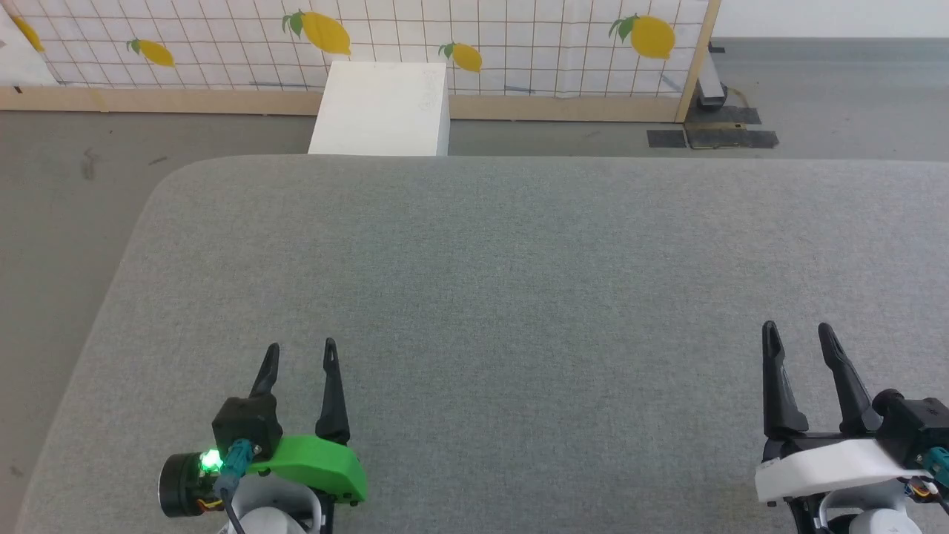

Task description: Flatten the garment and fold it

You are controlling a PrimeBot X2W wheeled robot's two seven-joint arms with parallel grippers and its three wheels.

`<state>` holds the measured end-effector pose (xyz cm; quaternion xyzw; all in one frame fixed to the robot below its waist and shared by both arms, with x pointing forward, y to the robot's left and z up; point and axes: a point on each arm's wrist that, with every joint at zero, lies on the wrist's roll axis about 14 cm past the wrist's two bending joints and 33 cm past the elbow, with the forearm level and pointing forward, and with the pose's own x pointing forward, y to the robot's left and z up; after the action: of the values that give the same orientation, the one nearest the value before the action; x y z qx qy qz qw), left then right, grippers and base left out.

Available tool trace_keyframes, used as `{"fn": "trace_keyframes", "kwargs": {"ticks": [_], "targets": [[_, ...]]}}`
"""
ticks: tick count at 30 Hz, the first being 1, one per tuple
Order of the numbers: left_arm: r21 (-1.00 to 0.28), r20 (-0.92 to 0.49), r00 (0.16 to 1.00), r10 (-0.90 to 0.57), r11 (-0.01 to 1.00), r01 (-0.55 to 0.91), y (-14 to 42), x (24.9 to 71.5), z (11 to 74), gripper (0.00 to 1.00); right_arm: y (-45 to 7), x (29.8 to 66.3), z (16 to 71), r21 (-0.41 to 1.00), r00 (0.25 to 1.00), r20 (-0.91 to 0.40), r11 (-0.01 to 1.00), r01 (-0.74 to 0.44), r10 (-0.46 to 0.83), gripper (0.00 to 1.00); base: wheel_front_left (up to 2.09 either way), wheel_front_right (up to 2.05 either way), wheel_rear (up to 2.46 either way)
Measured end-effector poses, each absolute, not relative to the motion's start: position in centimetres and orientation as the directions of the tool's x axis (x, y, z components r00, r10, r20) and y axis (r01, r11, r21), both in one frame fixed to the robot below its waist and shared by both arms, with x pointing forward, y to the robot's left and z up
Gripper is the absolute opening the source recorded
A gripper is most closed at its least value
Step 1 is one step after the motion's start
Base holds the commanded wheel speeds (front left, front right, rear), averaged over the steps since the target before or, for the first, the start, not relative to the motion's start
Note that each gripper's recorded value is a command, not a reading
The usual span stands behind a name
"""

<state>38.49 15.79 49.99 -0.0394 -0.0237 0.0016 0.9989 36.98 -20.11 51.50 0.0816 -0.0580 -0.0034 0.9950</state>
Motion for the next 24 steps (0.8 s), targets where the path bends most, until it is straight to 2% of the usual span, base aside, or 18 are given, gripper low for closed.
{"fn": "trace_keyframes", "kwargs": {"ticks": [2, 3, 24], "targets": [[-0.084, 0.046, 0.999, -0.001, 0.996, 0.005, 15.63, 38.54, 49.93, 1.00, -20.17, 36.97, 51.45, 0.165, 0.993, 0.113, 0.986, -0.001, -0.018, 1.00, 0.00, 0.00, 0.00], [-0.085, 0.044, 0.999, -0.004, 0.996, 0.008, 15.56, 38.55, 49.90, 0.00, -20.19, 36.97, 51.43, 0.164, 0.993, 0.113, 0.986, 0.000, -0.019, 0.00, 0.00, 0.00, 0.00], [-0.078, 0.044, 0.999, -0.005, 0.997, 0.008, 15.76, 38.63, 50.43, 0.00, -19.71, 37.02, 51.50, 0.146, 0.995, 0.098, 0.989, -0.015, 0.001, 0.00, 0.00, 0.00, 0.00]]}}
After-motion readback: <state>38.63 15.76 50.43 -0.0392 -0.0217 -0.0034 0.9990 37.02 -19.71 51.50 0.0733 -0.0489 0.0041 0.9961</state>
